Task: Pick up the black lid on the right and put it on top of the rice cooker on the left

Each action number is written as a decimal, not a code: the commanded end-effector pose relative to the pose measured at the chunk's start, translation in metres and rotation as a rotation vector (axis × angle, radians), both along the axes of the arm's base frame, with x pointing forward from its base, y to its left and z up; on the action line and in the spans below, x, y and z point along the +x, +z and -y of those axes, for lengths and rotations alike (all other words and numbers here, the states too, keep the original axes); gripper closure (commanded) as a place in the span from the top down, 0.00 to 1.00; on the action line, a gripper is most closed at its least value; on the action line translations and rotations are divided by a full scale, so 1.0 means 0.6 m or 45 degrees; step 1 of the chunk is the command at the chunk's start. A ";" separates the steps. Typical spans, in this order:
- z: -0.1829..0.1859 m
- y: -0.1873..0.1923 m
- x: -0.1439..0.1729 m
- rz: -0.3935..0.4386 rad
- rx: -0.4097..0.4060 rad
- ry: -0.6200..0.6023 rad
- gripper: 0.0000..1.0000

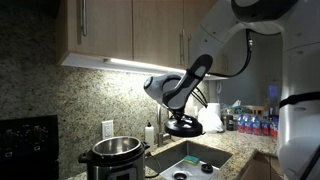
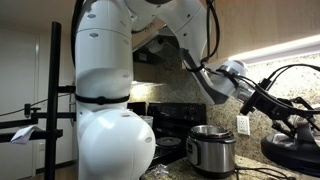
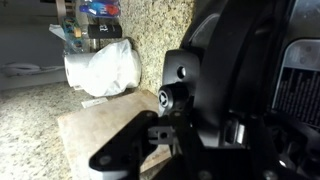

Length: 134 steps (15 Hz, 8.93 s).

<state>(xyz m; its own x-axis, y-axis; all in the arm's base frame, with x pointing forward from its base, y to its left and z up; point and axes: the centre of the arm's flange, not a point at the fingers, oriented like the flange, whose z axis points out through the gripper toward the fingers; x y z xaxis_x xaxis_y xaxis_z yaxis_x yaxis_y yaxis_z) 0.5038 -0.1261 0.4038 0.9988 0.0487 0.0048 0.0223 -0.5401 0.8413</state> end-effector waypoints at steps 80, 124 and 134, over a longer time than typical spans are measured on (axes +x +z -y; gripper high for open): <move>-0.537 0.011 0.014 -0.233 -0.041 0.907 0.28; -0.453 0.136 -0.104 0.016 0.071 0.880 1.00; -0.154 0.173 -0.271 0.186 0.679 0.424 1.00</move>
